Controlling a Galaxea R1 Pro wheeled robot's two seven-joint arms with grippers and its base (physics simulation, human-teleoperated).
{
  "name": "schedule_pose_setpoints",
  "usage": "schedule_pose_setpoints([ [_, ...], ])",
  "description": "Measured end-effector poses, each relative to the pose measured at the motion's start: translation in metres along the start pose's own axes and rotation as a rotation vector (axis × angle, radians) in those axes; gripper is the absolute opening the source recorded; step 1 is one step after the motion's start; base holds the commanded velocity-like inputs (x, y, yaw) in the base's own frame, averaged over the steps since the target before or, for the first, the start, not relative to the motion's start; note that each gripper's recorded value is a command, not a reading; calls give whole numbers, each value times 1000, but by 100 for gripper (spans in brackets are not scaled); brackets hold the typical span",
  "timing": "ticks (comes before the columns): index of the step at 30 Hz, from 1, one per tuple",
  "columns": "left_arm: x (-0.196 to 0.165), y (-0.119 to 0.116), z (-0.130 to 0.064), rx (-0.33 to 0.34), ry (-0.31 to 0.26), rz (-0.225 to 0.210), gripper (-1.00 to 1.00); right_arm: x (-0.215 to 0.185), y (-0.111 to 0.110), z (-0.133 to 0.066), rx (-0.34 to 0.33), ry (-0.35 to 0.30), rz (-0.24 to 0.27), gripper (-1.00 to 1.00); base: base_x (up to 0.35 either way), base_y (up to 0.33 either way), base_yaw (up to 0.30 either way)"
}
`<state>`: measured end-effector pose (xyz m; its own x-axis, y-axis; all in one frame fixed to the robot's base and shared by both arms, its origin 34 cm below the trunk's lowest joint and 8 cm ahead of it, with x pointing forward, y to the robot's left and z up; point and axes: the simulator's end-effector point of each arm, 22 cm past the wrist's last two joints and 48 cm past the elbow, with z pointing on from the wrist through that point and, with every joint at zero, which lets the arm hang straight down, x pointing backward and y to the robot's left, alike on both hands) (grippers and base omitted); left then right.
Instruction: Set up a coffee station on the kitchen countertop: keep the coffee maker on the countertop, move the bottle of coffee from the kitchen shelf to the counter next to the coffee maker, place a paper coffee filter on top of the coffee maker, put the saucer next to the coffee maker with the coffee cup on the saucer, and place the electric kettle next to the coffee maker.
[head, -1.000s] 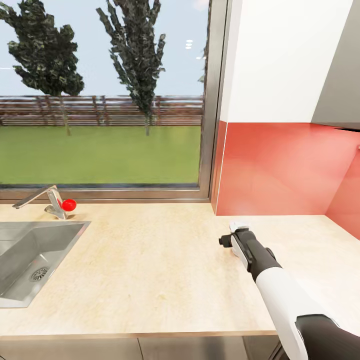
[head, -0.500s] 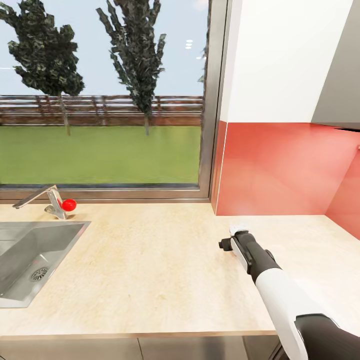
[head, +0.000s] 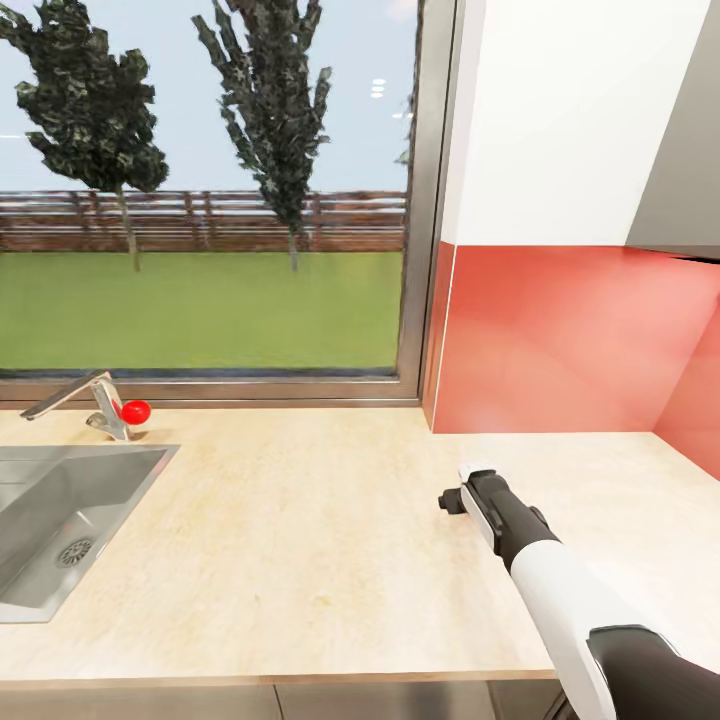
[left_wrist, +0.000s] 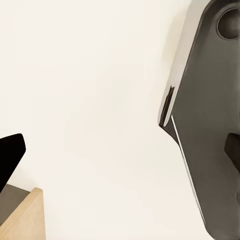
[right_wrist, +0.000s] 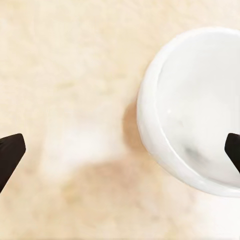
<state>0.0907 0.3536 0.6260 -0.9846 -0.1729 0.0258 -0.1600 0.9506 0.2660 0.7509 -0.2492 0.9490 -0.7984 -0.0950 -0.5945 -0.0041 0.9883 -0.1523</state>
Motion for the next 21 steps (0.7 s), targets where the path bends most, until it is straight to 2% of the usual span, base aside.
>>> schedule_pose_setpoints([
  [12,1,0,0,1,1,0,100,-2,-1,1,2,-12,3,100,0,0,0],
  [21,1,0,0,1,1,0,100,-2,-1,0,2,-14,3,100,82,0,0],
])
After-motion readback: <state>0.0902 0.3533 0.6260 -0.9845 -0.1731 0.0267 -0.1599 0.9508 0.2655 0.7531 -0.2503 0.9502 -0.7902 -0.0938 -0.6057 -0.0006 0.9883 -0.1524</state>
